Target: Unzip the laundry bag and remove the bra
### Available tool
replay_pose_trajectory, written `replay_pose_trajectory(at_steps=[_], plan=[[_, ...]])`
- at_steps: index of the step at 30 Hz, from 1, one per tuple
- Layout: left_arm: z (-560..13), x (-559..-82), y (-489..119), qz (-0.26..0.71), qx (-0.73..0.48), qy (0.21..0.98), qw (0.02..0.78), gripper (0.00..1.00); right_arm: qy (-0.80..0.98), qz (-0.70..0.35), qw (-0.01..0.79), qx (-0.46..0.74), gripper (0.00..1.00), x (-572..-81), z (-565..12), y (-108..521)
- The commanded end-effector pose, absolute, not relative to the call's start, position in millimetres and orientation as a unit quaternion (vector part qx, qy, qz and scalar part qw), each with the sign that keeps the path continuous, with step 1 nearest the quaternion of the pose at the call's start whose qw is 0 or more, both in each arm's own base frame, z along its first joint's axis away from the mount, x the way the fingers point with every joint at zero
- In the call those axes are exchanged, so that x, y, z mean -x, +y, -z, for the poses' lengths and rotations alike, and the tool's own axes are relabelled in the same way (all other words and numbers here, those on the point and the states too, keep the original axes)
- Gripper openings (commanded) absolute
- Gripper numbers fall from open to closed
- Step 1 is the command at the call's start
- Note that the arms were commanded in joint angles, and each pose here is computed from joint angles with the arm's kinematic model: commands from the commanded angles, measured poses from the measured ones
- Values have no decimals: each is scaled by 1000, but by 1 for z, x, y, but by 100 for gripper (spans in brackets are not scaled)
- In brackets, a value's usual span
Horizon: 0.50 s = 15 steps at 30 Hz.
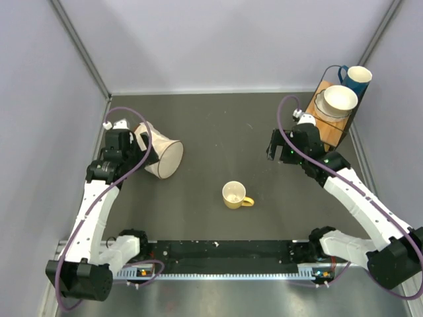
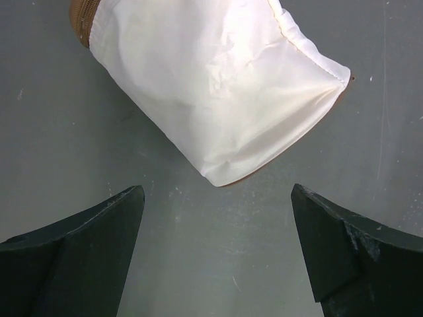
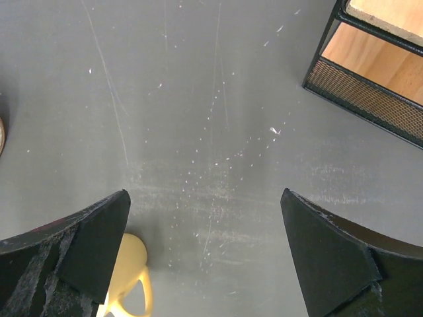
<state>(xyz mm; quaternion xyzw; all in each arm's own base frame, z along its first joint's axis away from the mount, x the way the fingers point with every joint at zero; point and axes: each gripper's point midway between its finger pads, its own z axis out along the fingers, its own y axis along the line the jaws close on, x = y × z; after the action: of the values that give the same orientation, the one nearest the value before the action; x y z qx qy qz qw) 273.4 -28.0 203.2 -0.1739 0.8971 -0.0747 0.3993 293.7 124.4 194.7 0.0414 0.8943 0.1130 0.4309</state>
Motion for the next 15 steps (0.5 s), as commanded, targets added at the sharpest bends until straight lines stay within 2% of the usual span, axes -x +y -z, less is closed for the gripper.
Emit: replay_pose_trajectory(at_steps=[1,7,15], plan=[[-210,-279,-25,64,157,897,408,99,878,-133,458,-44,99,-300,-207,132],[-204,-285,-21,42,151,914,374,99,877,-157,453,-27,99,-300,-209,142],[-227,-311,33,-107,219,893,377,99,839,-225,496,-2,99,-297,-226,161]])
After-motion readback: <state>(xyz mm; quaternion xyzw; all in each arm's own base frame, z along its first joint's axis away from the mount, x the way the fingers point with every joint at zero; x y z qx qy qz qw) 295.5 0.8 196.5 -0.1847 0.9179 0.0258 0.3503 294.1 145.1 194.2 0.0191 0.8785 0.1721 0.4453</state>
